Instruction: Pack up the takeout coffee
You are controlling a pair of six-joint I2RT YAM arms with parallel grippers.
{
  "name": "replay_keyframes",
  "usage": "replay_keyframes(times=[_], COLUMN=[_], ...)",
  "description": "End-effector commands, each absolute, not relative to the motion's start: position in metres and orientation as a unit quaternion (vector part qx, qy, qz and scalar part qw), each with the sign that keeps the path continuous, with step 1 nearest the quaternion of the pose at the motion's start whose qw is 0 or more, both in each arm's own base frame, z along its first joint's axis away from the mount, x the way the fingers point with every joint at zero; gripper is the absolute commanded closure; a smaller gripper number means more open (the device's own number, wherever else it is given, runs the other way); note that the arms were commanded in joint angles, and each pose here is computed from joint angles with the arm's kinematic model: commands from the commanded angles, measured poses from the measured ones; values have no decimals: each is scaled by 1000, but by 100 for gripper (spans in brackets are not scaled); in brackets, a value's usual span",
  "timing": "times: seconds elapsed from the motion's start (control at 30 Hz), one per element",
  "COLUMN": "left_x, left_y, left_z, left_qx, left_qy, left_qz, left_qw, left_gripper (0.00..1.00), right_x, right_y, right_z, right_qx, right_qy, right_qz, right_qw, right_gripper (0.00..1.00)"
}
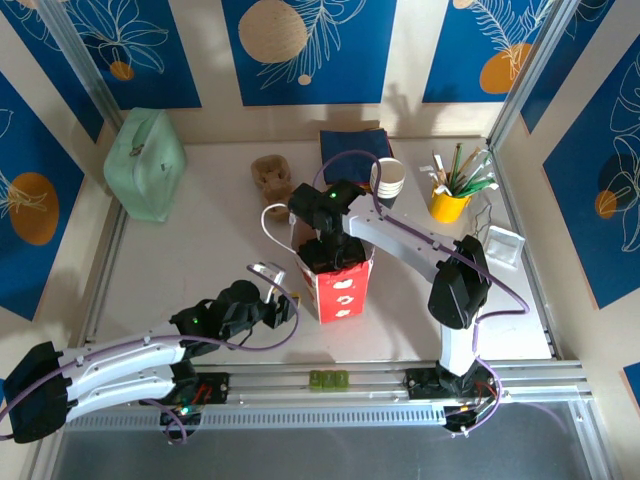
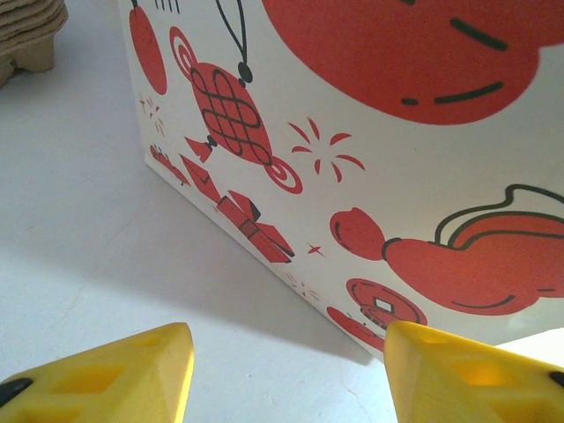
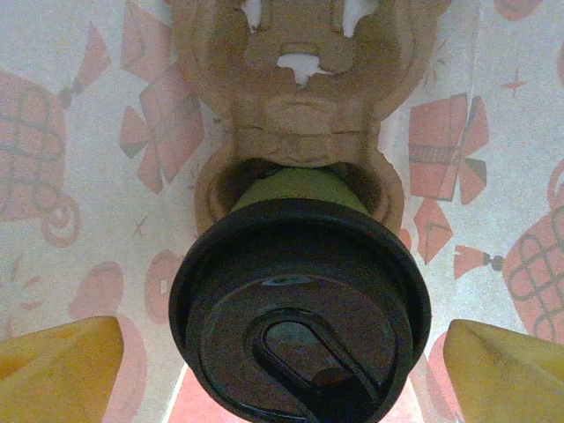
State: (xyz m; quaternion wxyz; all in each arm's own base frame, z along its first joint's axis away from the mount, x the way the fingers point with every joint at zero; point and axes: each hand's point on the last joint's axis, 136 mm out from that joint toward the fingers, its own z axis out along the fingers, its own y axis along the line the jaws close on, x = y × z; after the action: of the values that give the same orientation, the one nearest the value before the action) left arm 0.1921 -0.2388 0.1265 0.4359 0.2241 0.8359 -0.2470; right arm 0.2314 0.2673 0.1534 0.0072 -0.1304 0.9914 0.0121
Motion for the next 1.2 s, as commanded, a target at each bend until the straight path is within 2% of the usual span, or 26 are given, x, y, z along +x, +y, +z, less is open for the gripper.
replay_keyframes(times=[0.0,0.77,1.17], left_x=[192,191,191], left_y=[-237,-233,-233], left_z=[131,129,128], left_qx=[222,214,212], left_qy=[832,835,836], left_qz=[-245,-244,-244], left_qw=[445,445,444], left_gripper=[41,41,41], right_x=[231,233,232], right_y=[267,264,270], right_z=[175,160,157], right_qx=[-129,-123,-163], right_qy=[991,992,987], right_qz=[32,11,1], right_qw=[22,3,8], right_gripper=[6,20,20])
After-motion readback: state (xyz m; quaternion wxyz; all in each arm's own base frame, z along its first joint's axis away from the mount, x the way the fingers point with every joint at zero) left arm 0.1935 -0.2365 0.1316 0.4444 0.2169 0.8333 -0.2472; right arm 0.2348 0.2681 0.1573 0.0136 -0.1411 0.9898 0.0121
